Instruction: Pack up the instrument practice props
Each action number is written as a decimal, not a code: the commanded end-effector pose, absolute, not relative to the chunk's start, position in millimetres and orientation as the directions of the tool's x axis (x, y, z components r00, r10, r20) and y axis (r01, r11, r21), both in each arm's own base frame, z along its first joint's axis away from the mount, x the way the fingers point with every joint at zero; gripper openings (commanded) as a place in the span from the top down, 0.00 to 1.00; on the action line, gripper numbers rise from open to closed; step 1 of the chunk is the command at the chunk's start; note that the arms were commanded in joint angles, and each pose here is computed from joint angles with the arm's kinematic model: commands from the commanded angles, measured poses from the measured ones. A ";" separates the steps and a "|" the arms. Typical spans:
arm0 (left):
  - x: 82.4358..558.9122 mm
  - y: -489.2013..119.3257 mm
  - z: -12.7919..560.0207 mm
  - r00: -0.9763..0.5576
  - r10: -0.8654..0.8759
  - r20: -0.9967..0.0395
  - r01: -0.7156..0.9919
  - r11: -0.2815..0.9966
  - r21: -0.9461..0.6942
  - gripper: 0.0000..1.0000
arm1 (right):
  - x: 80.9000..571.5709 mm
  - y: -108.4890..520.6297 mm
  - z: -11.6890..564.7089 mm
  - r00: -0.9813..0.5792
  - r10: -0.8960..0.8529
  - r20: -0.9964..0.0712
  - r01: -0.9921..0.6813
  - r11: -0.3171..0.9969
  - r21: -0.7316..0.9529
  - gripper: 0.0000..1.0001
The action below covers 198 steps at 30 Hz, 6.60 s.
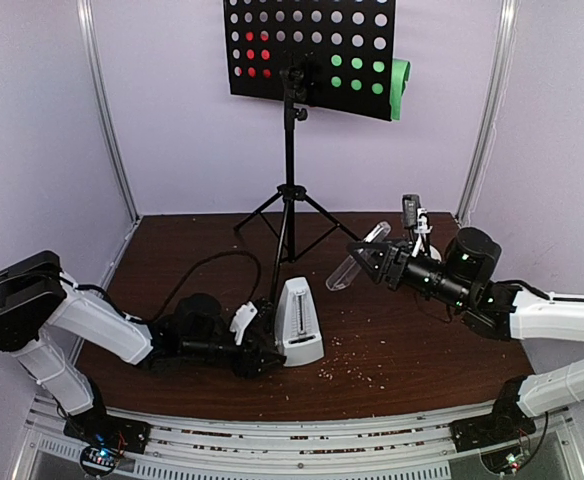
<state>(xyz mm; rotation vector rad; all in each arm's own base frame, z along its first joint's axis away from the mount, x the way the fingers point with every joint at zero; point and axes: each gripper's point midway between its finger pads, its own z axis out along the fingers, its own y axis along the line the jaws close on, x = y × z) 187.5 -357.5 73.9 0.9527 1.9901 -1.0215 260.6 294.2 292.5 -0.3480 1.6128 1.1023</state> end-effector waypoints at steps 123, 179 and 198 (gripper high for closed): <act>377.2 -97.3 327.2 -0.144 0.033 -0.989 0.224 0.975 0.000 0.05 | 282.8 313.2 183.5 -0.085 -0.037 -0.996 -0.603 0.798 0.022 0.52; 377.9 -99.3 323.5 -0.151 0.044 -0.988 0.234 0.972 0.007 0.05 | 294.2 325.7 132.7 -0.200 -0.186 -0.962 -0.605 0.795 -0.028 0.44; 376.8 -101.2 323.7 -0.150 0.043 -0.988 0.245 0.970 0.005 0.06 | 309.6 326.2 149.5 -0.225 -0.180 -0.958 -0.549 0.835 -0.028 0.34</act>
